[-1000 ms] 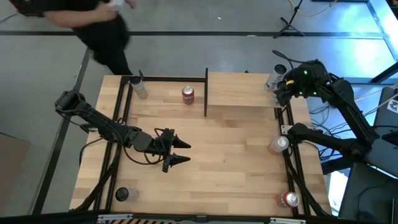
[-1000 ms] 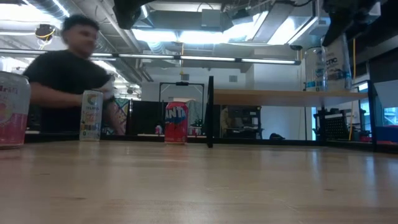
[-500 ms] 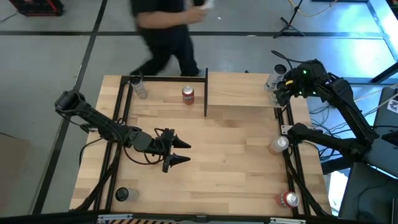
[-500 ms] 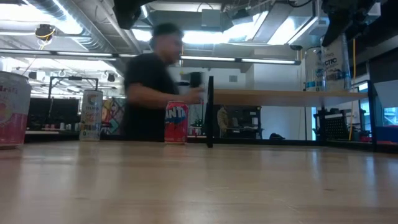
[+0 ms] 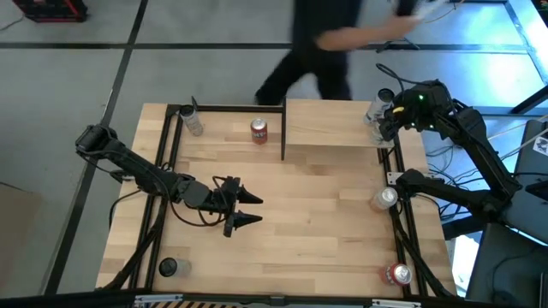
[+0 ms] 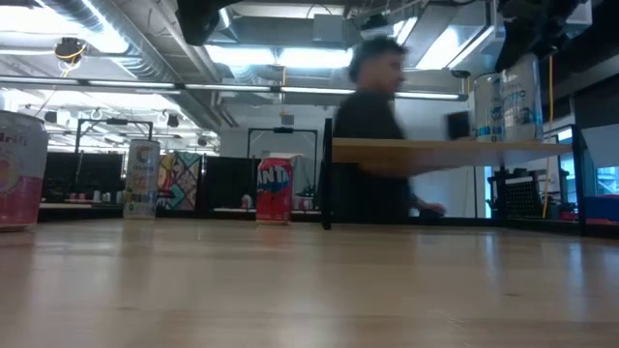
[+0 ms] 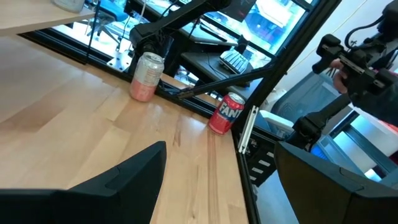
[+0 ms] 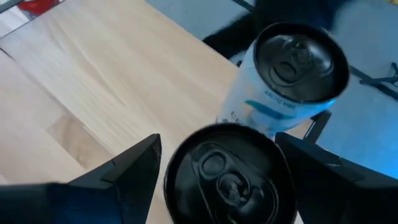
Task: Place canned beverage on shelf
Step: Put the white blue soda can on the shelf aligned with the other white blue soda can, then put the top orange soda can on the shelf
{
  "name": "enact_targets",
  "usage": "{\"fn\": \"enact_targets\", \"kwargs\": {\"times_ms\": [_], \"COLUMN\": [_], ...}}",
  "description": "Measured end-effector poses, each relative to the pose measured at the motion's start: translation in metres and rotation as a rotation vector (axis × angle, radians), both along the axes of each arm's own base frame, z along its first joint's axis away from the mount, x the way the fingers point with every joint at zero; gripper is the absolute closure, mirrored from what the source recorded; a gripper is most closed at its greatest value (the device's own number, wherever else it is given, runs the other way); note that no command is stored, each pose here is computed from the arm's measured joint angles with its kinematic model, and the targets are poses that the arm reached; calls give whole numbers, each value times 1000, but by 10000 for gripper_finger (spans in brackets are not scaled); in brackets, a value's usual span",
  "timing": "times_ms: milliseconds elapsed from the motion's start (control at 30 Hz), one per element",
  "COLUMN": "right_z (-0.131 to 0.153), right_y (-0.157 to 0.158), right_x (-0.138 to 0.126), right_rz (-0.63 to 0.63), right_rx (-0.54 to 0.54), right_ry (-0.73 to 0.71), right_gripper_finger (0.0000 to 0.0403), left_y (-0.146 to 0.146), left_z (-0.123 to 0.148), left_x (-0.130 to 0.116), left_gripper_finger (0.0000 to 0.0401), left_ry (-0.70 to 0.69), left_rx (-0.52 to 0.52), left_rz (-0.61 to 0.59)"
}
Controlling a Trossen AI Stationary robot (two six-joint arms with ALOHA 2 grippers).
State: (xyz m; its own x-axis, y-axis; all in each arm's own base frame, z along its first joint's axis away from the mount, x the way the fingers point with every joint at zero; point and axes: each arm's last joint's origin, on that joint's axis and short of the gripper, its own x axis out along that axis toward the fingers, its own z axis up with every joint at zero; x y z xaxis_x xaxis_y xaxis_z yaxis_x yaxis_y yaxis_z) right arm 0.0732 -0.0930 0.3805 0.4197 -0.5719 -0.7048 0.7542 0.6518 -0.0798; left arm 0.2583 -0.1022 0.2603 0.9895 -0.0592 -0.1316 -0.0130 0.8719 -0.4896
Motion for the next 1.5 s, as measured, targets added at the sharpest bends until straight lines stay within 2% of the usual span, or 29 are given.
{"fn": "enact_targets", "kwargs": {"times_ms": [200, 433, 567, 700, 867, 1067, 1300, 1500], "right_z": [15, 40, 50, 52, 52, 53, 52, 53], "right_y": [3, 12, 19, 23, 27, 27, 17, 17], "right_x": [-5, -11, -10, -7, -7, -6, 2, 13], "right_rz": [-42, -7, 76, 175, 215, 229, 227, 261], "right_rx": [-72, -132, -79, 47, 112, 115, 125, 155], "right_ry": [4, -57, -187, -330, -386, -408, -401, -427], "right_gripper_finger": [101, 100, 100, 100, 100, 100, 100, 100], "left_y": [0, 0, 2, 8, 18, 42, 87, 135], "left_z": [0, 0, 1, 8, 27, 47, 62, 59], "left_x": [0, 0, 0, 0, -1, 4, 6, 5], "left_gripper_finger": [109, 109, 109, 109, 109, 109, 109, 109], "left_ry": [0, 0, -2, -15, 13, 175, 314, 373], "left_rx": [1, 1, -1, -10, 37, 125, 264, 284], "left_rz": [8, 6, 5, 0, 33, 113, 239, 261]}}
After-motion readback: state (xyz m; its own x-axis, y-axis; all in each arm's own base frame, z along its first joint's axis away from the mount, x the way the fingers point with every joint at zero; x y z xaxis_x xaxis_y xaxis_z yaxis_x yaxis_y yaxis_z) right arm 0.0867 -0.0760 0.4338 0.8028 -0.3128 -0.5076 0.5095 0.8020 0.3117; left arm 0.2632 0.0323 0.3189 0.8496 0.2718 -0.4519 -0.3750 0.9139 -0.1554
